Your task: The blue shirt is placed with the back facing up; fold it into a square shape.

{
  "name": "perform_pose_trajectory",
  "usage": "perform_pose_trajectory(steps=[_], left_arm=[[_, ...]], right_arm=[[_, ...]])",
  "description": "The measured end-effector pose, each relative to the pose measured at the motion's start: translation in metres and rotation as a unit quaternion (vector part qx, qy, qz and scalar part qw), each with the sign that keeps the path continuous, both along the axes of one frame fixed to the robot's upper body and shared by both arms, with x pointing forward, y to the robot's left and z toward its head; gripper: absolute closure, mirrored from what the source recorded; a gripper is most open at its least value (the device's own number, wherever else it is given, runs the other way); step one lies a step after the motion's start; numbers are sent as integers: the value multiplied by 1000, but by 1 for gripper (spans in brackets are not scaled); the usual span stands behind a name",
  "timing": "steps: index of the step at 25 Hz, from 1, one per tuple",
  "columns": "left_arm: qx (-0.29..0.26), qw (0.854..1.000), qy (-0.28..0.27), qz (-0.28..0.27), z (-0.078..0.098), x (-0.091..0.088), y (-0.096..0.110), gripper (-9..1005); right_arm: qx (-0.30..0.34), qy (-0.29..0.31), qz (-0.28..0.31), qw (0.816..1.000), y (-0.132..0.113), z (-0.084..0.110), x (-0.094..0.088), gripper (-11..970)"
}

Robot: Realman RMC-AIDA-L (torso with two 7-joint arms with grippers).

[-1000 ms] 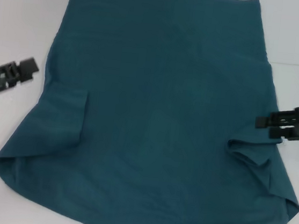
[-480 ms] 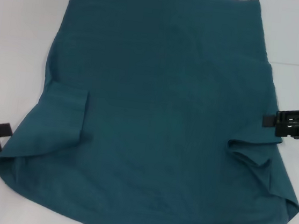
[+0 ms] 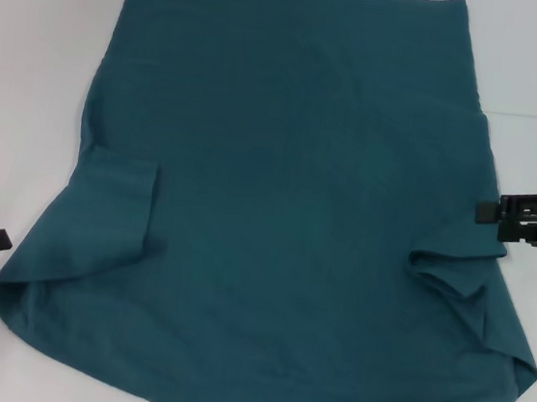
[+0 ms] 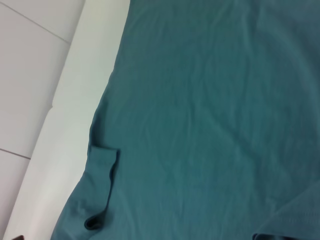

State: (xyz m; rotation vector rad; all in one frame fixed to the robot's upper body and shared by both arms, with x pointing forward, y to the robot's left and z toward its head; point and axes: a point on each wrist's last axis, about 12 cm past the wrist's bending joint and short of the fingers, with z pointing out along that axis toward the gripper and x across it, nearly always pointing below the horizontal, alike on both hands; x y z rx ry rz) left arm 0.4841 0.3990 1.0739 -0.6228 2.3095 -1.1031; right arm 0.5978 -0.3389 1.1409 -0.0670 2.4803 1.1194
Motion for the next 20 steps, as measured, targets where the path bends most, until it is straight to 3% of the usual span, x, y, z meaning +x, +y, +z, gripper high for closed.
perform_pose_trajectory(steps=[20], left_arm=[[30,999,18,17,-19,3,-1,365]], right_arm=[[4,1,-11,1000,-5,-1,-2,262]])
